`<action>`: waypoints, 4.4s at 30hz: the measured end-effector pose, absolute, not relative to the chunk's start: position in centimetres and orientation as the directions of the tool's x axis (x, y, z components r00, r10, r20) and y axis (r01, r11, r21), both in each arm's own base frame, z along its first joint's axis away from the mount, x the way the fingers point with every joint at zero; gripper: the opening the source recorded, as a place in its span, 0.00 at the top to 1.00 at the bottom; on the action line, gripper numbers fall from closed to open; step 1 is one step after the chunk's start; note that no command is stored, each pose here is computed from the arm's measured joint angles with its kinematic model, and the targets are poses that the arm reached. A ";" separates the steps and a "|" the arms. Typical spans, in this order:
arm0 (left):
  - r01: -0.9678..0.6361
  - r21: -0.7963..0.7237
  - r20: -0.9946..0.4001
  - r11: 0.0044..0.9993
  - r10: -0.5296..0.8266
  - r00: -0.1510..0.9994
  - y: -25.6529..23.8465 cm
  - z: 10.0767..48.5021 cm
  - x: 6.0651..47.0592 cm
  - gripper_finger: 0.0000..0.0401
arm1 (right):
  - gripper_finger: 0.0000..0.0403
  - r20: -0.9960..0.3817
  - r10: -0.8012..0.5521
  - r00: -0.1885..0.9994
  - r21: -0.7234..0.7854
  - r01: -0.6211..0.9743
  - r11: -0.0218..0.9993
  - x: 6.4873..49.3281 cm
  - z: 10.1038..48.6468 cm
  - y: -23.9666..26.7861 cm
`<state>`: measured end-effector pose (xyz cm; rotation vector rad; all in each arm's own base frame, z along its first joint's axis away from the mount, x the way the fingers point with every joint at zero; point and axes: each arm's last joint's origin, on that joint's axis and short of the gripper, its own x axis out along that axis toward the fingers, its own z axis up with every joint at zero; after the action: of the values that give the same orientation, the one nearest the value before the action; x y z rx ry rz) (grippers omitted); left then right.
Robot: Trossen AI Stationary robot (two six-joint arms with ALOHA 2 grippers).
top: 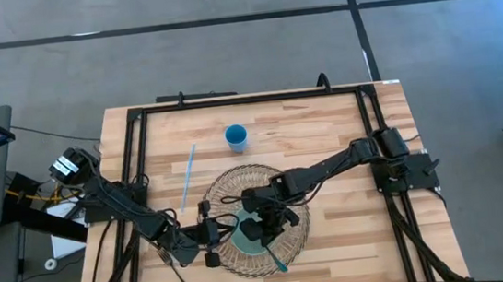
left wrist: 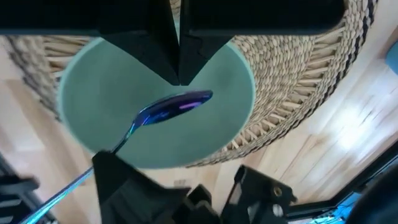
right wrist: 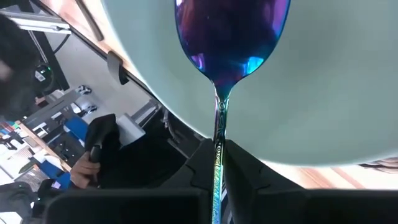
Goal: Pick & Place Utensil
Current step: Put the blue spoon into the green bowl on the brown placemat, then put the black fork into the green bowl on the brown placemat
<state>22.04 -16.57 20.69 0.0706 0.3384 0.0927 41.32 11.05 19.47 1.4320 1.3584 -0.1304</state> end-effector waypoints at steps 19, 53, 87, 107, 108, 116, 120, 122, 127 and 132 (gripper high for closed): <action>-0.122 0.098 -0.340 0.988 0.148 0.929 -16.1 19.2 23.5 0.99 | 0.93 -0.719 0.592 0.363 0.595 0.762 0.255 41.5 19.4 10.4; -0.124 0.092 -0.334 0.988 0.148 0.931 -16.1 19.3 23.5 0.98 | 0.90 -0.658 0.627 0.417 0.692 0.662 0.287 42.2 20.0 10.1; -0.158 -0.121 -0.123 0.980 0.143 0.982 -15.2 25.0 21.9 0.97 | 0.93 -0.789 -0.047 0.613 0.163 0.282 0.946 33.8 34.7 10.4; -0.160 -0.087 -0.062 0.983 0.155 0.986 -12.4 27.6 21.4 0.91 | 0.94 -0.619 -0.357 0.700 -0.148 0.342 0.928 24.7 28.2 16.6; -0.175 -0.089 -0.060 0.981 0.170 0.984 -12.1 27.7 21.5 0.90 | 0.94 -0.611 -0.358 0.705 -0.146 0.345 0.927 24.6 27.7 16.6; -0.263 -0.167 -0.052 0.950 0.258 0.965 -10.1 27.9 22.4 0.90 | 0.95 -0.573 -0.386 0.723 -0.140 0.378 0.915 25.1 26.7 16.0; -0.264 -0.182 -0.052 0.947 0.259 0.965 -10.1 27.9 22.4 0.92 | 0.95 -0.564 -0.352 0.747 -0.076 0.378 0.923 25.6 26.9 16.1; -0.255 -0.195 -0.053 0.947 0.249 0.967 -10.3 27.9 22.3 0.93 | 0.96 -0.574 -0.322 0.753 -0.058 0.355 0.933 25.7 27.0 16.3; -0.261 -0.202 -0.062 0.944 0.253 0.965 -11.2 28.3 21.8 0.94 | 0.96 -0.590 -0.291 0.753 -0.040 0.333 0.942 25.7 27.0 16.4; -0.311 -0.165 -0.077 0.936 0.302 0.950 -12.5 30.0 21.2 0.94 | 0.96 -0.591 -0.291 0.753 -0.039 0.334 0.942 25.7 26.9 16.4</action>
<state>21.22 -12.52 30.00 -0.1767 0.0512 0.3129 25.66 16.43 26.95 0.0701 0.6327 -0.3416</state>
